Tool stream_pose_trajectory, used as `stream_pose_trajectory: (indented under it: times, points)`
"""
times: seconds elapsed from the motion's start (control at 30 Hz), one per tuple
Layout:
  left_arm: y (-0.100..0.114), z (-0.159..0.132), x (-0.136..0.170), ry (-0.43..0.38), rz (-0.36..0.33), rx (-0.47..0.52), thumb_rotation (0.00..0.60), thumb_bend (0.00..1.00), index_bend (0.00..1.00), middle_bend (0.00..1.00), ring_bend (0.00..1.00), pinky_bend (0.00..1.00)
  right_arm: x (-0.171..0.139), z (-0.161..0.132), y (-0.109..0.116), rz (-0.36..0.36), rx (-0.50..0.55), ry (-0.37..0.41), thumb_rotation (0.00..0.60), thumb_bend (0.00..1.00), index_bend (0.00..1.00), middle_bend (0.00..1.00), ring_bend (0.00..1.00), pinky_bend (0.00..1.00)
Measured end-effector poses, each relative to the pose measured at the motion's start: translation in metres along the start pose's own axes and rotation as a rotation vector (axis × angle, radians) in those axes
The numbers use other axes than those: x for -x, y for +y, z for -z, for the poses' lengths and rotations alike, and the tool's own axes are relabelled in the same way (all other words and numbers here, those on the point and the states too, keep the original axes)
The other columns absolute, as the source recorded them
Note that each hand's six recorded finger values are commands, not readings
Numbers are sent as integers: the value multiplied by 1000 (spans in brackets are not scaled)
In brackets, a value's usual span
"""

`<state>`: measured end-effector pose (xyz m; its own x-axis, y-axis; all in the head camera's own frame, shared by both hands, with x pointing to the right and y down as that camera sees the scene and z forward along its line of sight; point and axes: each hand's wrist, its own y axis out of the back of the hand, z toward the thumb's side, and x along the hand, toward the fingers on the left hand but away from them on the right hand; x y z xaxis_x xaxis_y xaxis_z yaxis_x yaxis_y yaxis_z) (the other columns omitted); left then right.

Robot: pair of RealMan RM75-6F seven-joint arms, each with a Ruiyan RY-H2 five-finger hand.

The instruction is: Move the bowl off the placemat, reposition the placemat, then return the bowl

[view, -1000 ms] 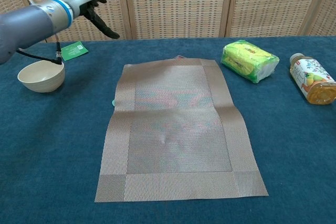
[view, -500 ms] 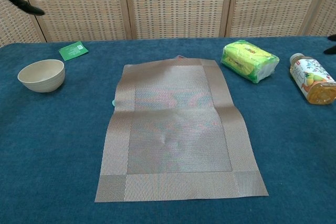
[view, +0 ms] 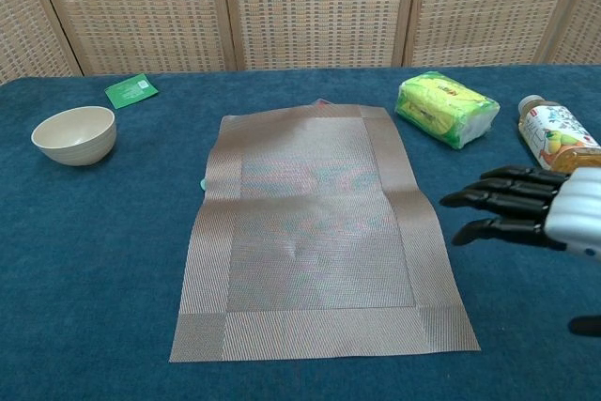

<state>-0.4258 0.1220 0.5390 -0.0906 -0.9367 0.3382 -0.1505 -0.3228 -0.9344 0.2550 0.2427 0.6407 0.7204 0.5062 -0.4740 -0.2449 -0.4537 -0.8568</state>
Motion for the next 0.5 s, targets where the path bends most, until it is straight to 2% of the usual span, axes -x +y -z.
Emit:
stream_pose_trajectory:
  times: [0.1,0.27,0.5]
  points:
    - [3,0,6,-12,-9,5,600,0,0,0,0,0,19,-17,-5,-34,-22,54,600,0,199,0,0,0]
    - [-1,-1,8,-34,13,-7,600,0,0,0,0,0,47,-41,-12,-76,-47,126,600,0,198,0,0,0]
    - [-10,-3,8,-51,62,-23,600,0,0,0,0,0,67,-51,-18,-93,-53,142,600,0,199,0,0,0]
